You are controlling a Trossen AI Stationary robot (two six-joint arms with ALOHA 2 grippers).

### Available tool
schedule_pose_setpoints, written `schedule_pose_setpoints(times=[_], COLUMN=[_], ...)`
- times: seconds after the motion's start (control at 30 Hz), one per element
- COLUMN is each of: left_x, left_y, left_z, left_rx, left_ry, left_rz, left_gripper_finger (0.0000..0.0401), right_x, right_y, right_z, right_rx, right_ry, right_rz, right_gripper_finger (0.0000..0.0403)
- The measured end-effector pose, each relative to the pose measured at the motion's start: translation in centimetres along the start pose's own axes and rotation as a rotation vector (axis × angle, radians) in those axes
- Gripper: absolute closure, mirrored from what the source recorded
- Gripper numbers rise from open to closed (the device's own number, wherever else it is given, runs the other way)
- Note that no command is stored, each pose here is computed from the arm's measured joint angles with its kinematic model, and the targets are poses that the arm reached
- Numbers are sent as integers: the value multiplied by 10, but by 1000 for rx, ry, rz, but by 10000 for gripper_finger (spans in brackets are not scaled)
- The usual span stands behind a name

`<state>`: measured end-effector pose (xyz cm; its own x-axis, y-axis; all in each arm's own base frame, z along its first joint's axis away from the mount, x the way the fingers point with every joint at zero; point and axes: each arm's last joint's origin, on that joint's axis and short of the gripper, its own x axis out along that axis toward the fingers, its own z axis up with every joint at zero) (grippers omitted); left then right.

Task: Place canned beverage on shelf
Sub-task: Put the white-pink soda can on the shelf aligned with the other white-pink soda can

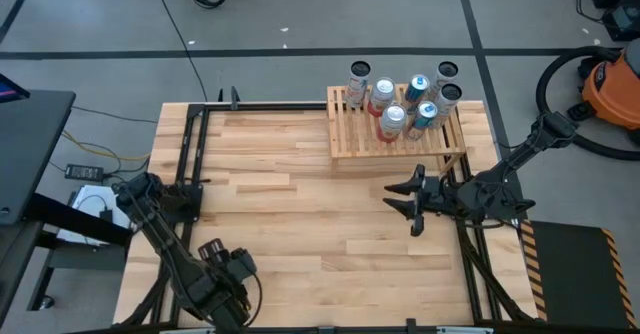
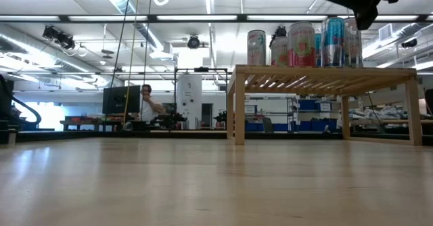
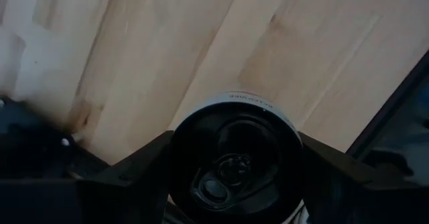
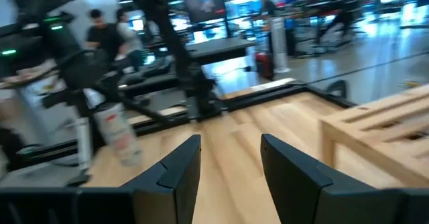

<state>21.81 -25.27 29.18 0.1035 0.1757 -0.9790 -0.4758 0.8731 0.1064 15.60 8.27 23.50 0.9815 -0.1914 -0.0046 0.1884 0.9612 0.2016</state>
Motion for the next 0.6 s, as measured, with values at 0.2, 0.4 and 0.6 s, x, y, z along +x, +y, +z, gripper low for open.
schedule_pose_setpoints(times=[0.2,0.4,0.6], left_x=[-11,-23,-32], left_y=[4,9,17], left_z=[18,44,71], left_rx=[118,263,417], left_ry=[-31,-70,-134], left_rz=[-24,-56,-87], left_gripper_finger=[137,137,136], right_x=[0,2,3], right_y=[5,8,9], right_z=[-1,-1,0], right_rx=[-4,-2,9], right_ry=[27,18,5], right_rz=[148,193,200], right_gripper_finger=[238,238,237])
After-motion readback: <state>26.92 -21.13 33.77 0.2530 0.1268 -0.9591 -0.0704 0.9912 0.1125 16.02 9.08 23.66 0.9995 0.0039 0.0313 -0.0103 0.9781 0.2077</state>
